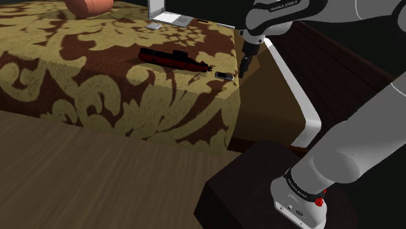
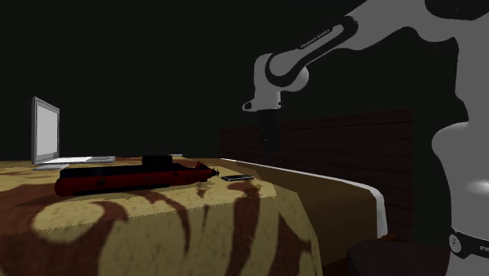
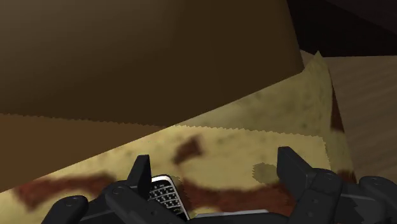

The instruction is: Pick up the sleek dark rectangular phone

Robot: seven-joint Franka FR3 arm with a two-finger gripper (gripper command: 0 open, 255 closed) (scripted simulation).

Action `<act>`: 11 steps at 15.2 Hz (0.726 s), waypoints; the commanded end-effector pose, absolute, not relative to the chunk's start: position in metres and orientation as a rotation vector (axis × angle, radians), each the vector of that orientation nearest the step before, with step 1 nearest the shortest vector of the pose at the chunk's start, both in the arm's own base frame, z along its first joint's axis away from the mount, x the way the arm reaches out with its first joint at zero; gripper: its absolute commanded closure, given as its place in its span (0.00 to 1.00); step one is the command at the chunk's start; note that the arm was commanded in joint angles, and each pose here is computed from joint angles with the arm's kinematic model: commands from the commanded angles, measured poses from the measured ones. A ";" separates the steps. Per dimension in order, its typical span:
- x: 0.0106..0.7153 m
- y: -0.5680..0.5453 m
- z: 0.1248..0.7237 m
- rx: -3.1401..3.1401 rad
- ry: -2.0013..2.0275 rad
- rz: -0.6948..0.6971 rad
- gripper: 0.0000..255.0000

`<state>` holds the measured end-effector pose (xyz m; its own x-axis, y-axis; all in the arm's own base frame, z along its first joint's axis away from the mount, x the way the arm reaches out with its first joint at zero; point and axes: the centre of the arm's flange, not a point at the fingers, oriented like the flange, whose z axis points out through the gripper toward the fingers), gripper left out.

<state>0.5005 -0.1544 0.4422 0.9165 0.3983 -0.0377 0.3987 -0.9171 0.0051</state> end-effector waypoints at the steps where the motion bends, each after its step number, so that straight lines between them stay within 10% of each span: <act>1: 0.523 -0.163 0.433 3.062 0.675 -0.037 0.00; 11: 0.582 -0.189 0.388 3.061 0.769 0.012 0.00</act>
<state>0.5819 -0.1900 0.3941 0.8815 0.4720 0.0098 0.4721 -0.8814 -0.0120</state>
